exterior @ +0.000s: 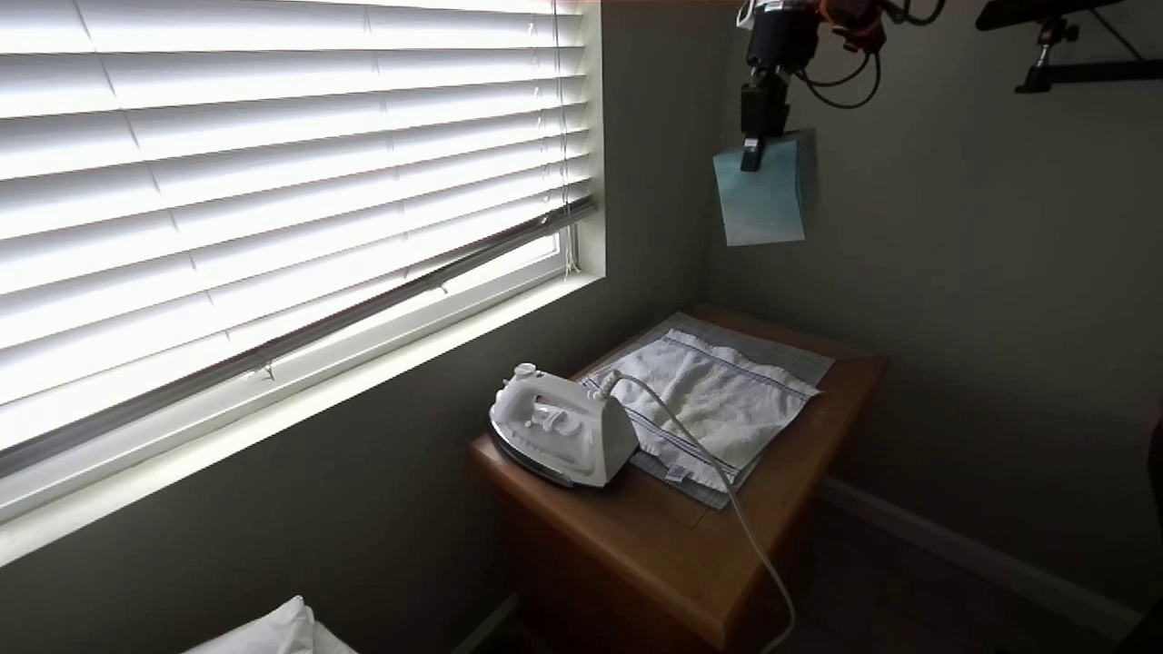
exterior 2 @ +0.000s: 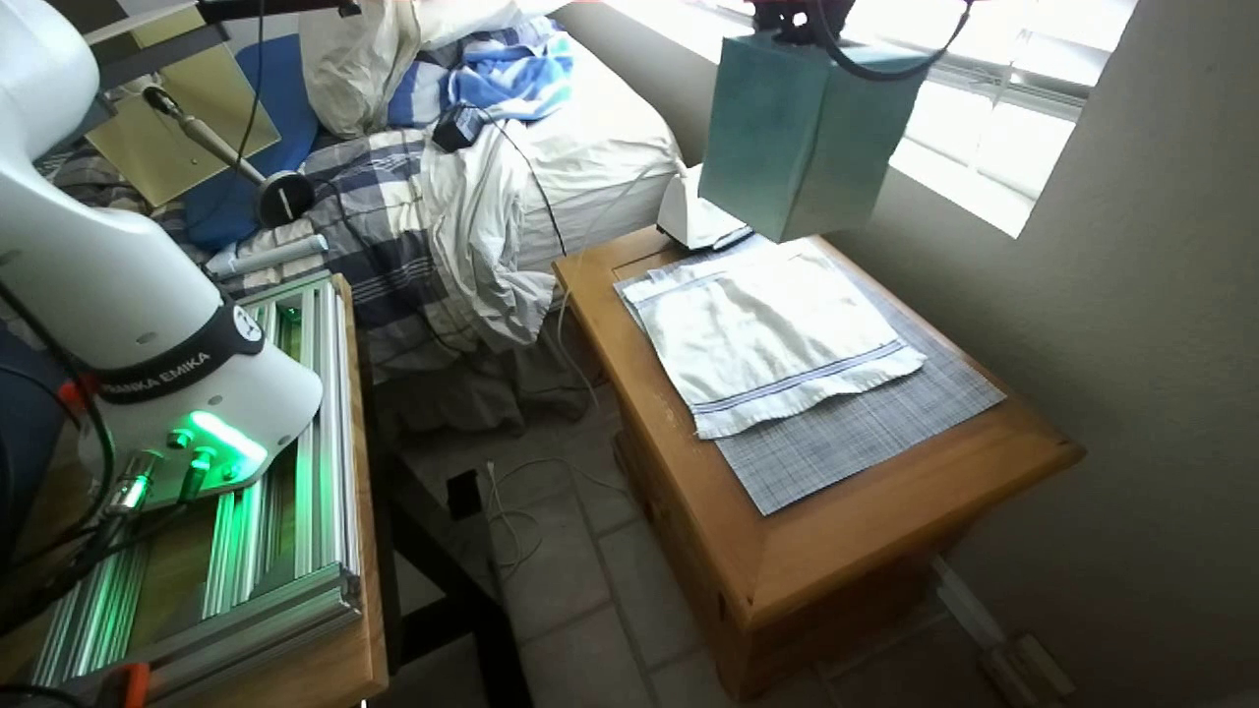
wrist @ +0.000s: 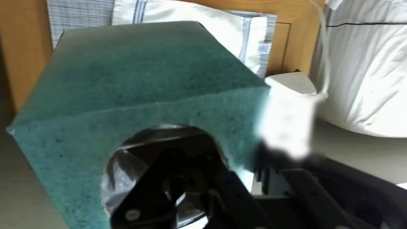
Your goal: Put the tissue box on the bed.
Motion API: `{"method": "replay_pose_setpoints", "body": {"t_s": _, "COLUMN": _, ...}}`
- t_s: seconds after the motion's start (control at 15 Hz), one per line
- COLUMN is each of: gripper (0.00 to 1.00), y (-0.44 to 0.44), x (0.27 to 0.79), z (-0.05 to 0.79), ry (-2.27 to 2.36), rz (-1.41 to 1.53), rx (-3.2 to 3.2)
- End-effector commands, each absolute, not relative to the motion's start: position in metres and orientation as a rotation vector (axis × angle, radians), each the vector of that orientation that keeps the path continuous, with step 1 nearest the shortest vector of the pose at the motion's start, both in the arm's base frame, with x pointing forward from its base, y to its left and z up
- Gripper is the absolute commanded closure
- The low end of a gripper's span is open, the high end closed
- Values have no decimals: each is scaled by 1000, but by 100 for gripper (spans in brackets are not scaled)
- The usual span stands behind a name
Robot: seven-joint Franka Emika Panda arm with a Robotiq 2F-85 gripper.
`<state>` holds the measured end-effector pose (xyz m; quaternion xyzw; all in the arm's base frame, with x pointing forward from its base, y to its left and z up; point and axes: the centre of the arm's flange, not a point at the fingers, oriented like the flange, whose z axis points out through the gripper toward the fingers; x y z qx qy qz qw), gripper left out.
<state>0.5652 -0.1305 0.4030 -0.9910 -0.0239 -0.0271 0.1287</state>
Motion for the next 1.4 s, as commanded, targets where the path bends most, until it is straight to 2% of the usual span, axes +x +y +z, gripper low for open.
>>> {"method": "replay_pose_setpoints", "body": {"t_s": 0.0, "gripper": 99, "y": -60, "x": 523, "z": 455, "ry": -273, "rz": -250, "rx": -2795}}
{"method": "replay_pose_setpoints", "body": {"t_s": 0.2, "gripper": 99, "y": 7, "x": 518, "z": 493, "ry": -486, "rz": -356, "rx": -2778}}
{"method": "replay_pose_setpoints", "body": {"t_s": 0.27, "gripper": 95, "y": -24, "x": 536, "z": 480, "ry": -385, "rz": -266, "rx": -2809}}
{"method": "replay_pose_setpoints", "body": {"t_s": 0.47, "gripper": 95, "y": 14, "x": 525, "z": 501, "ry": -490, "rz": -318, "rx": -2795}}
{"method": "replay_pose_setpoints", "body": {"t_s": 0.93, "gripper": 95, "y": 6, "x": 523, "z": 494, "ry": -479, "rz": -319, "rx": -2800}}
{"method": "replay_pose_setpoints", "body": {"t_s": 1.0, "gripper": 99, "y": 17, "x": 532, "z": 500, "ry": -542, "rz": -294, "rx": -2809}}
{"method": "replay_pose_setpoints", "body": {"t_s": 1.33, "gripper": 99, "y": 127, "x": 581, "z": 527, "ry": -949, "rz": -204, "rx": -2755}}
